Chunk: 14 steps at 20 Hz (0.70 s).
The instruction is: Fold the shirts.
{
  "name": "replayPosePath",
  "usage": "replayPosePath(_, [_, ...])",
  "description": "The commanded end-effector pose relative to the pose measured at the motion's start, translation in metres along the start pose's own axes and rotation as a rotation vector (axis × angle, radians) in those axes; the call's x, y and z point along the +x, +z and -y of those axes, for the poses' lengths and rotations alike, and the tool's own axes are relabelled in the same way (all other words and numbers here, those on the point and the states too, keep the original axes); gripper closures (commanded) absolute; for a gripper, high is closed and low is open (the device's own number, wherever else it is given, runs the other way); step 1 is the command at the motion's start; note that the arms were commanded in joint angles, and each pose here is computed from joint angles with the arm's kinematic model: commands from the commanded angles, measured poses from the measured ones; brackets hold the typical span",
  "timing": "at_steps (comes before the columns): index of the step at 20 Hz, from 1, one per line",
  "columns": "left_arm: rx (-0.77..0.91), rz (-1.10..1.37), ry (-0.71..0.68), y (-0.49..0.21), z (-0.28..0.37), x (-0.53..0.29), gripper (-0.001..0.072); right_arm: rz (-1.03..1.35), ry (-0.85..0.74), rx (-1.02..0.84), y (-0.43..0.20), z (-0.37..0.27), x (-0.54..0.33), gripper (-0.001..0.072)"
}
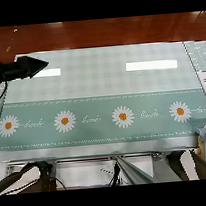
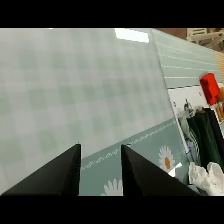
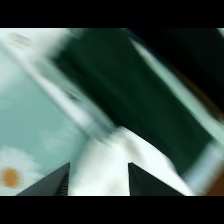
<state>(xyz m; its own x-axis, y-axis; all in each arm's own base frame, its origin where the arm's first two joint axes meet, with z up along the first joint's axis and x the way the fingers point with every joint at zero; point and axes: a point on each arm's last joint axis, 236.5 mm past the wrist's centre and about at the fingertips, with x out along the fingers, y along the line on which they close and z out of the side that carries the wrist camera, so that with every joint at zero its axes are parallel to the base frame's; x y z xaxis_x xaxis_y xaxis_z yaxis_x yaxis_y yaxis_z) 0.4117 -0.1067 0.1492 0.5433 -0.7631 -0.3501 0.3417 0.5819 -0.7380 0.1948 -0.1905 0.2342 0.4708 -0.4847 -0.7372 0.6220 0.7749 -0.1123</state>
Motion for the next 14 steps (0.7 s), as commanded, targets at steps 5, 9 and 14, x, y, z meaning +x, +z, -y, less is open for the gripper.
replayPosePath(5, [0.379,-0.192,0.339,0.002,0.017,0.020,0.0373,-0.126,0.682,-0.192,0.011,-0.222,0.059,0.0214])
replayPosePath(9, [0.514,-0.274,0.698,-0.004,-0.013,0.019,-0.0013,-0.280,0.594,-0.541,-0.051,-0.290,0.114,0.0101])
replayPosePath(14, [0.364,-0.482,0.865,-0.056,-0.053,0.017,-0.0013,-0.342,0.546,-0.724,-0.089,-0.322,0.138,0.0101])
